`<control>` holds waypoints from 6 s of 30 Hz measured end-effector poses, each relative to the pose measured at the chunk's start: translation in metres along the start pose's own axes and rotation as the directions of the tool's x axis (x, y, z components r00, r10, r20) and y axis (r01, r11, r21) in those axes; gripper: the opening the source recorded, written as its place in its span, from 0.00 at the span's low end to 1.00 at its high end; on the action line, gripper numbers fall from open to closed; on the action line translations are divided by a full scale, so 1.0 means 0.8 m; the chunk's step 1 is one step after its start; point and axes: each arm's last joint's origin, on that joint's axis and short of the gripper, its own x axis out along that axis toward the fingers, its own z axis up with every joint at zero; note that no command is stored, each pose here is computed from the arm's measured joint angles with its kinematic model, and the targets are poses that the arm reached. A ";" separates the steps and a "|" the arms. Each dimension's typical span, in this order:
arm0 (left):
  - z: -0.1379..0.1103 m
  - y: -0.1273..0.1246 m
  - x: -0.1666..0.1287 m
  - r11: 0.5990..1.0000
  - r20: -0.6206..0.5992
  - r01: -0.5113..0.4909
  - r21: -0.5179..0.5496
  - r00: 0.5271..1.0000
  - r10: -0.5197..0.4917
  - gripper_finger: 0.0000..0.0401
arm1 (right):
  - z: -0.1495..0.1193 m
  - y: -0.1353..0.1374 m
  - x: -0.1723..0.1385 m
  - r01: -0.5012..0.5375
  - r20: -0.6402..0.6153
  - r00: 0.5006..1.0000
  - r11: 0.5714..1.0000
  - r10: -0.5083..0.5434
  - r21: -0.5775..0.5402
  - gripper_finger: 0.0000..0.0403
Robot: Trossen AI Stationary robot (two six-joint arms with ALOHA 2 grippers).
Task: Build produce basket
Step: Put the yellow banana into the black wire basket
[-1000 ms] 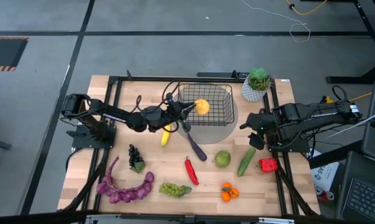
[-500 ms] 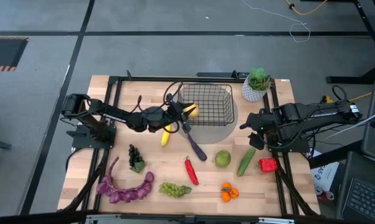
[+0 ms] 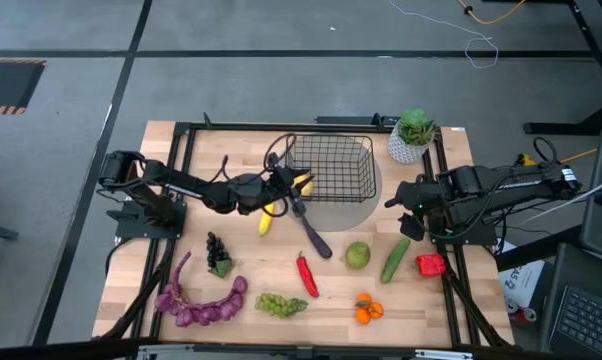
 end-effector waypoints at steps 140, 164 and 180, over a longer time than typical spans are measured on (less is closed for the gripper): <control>-0.129 -0.030 -0.079 0.887 -0.824 -0.377 -0.267 0.566 -0.007 0.52 | 0.001 0.001 0.000 -0.003 0.006 1.000 1.000 0.003 -0.028 0.63; -0.137 -0.034 -0.076 0.878 -0.821 -0.395 -0.271 0.570 0.004 0.26 | 0.001 0.001 0.000 -0.004 0.007 1.000 1.000 0.004 -0.025 0.63; -0.084 0.025 -0.073 0.864 -0.769 -0.455 -0.215 0.624 0.137 0.26 | 0.001 0.000 0.000 -0.004 0.006 1.000 1.000 0.004 -0.026 0.63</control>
